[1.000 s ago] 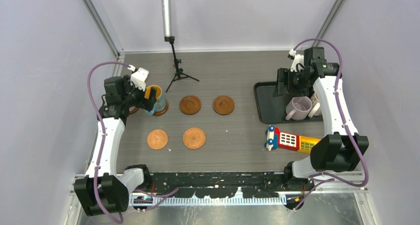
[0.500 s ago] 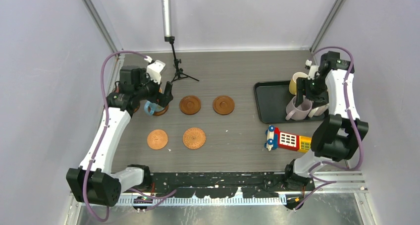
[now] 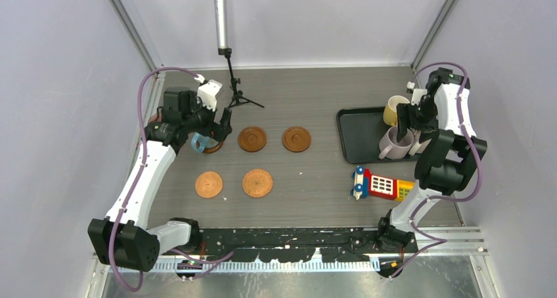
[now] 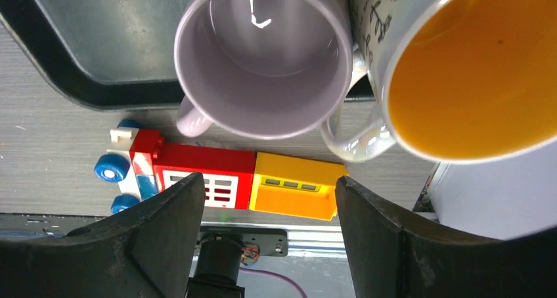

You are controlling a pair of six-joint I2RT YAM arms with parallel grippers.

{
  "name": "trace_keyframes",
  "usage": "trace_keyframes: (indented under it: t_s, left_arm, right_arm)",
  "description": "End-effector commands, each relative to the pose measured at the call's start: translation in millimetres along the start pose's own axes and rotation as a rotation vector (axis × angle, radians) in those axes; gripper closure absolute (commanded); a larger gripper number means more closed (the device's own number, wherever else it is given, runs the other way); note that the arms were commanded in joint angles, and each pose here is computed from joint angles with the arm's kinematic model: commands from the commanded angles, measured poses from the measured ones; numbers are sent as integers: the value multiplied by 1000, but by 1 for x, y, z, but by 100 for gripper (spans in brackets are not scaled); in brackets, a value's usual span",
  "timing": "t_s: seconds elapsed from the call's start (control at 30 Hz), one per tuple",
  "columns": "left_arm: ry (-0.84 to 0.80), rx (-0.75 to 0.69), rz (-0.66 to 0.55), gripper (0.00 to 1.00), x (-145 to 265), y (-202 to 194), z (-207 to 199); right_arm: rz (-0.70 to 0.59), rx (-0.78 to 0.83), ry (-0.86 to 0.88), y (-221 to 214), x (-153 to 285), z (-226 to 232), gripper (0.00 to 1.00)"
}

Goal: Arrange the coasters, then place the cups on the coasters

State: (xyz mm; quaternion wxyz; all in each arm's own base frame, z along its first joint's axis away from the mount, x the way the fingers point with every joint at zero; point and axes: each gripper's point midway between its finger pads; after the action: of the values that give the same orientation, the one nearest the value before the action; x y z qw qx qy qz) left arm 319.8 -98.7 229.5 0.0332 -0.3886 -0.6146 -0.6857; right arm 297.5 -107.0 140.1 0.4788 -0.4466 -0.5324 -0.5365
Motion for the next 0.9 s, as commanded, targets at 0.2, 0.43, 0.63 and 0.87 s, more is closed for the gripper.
trace_keyframes:
  t_s: [0.2, 0.43, 0.63, 0.87]
  left_arm:
    - [27, -12, -55, 0, 5, 20, 2]
    - [24, -10, -53, 0, 2, 19, 2]
    - [13, -11, -49, 0, -2, 20, -2]
    - [14, -16, -49, 0, -3, 22, -4]
  right_arm:
    - [-13, -32, 26, 25, -15, -3, 22]
    - [18, -51, 133, 19, -23, 22, 22]
    - [30, -47, 170, 12, -26, 37, 22]
    - [19, -59, 91, 1, -6, 17, 22]
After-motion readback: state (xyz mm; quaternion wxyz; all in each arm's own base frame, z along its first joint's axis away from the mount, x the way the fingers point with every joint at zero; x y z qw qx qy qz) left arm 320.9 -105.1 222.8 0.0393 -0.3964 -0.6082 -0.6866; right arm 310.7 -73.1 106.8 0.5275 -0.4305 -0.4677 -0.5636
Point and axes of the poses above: each gripper's point midway between its finger pads, its own x axis back along the fingers, its own z axis along the line the jaws close on, y = z × x, and after that the axes turned 4 degrees about x, right-handed
